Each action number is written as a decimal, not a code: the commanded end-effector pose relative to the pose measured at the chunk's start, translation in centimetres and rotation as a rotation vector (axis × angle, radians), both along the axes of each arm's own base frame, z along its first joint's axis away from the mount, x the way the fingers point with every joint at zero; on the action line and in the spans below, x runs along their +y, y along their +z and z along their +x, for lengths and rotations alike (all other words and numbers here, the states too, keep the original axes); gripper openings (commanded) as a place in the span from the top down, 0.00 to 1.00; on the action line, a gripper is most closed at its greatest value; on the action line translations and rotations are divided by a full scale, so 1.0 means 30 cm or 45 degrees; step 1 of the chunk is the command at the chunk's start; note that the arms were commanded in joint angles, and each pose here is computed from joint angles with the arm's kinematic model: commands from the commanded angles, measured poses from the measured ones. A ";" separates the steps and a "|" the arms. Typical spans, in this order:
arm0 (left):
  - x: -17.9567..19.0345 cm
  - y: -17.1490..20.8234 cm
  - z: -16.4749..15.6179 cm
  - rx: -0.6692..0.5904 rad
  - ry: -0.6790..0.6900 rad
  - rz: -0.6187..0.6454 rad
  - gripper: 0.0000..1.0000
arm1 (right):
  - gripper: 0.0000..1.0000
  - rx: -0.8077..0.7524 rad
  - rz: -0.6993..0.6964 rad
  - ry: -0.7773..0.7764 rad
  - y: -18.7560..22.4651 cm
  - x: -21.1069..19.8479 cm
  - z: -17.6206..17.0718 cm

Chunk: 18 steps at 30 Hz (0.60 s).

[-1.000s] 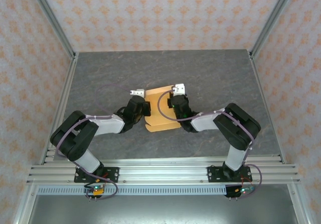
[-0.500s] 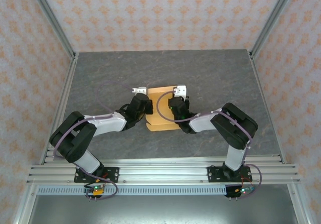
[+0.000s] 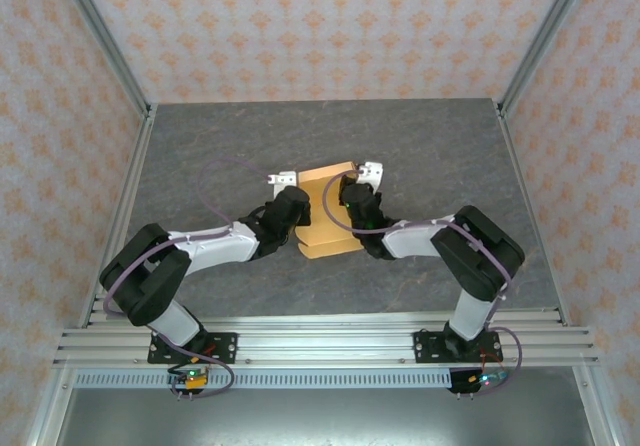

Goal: Fold the paper box

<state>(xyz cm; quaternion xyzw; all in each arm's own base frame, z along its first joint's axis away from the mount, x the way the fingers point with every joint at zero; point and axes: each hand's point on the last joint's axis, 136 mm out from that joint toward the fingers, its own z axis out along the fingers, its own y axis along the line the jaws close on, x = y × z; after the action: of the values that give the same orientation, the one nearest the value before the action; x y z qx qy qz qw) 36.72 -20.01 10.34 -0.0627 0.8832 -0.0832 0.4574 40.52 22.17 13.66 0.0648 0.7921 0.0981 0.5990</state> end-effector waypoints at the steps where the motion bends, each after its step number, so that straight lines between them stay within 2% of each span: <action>1: 0.117 0.027 -0.004 -0.005 0.197 0.071 1.00 | 0.48 0.005 0.120 0.107 0.034 -0.050 0.008; 4: 0.124 0.014 0.009 0.014 0.202 0.038 1.00 | 0.33 0.035 0.150 0.402 0.043 0.020 -0.020; 6: 0.125 0.009 0.015 0.025 0.203 0.044 1.00 | 0.28 0.052 0.136 0.576 0.050 0.056 -0.050; 9: 0.121 0.000 0.021 0.047 0.196 0.062 1.00 | 0.27 0.026 0.142 0.691 0.083 0.042 -0.076; 12: 0.117 -0.002 0.026 0.052 0.191 0.056 1.00 | 0.27 0.002 0.084 0.748 0.107 0.017 -0.093; 15: 0.114 -0.004 0.029 0.058 0.180 0.060 1.00 | 0.27 -0.047 0.041 0.889 0.134 0.022 -0.126; 18: 0.103 0.001 0.032 0.058 0.143 0.062 1.00 | 0.26 -0.101 -0.092 1.030 0.146 0.032 -0.165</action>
<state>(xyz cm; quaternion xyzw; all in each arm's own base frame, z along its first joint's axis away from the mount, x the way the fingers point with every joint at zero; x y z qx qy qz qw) 37.28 -17.50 10.25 -0.1009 0.8904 -0.0548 0.4406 37.84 21.70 17.35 -0.1715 0.7666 0.2882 0.5476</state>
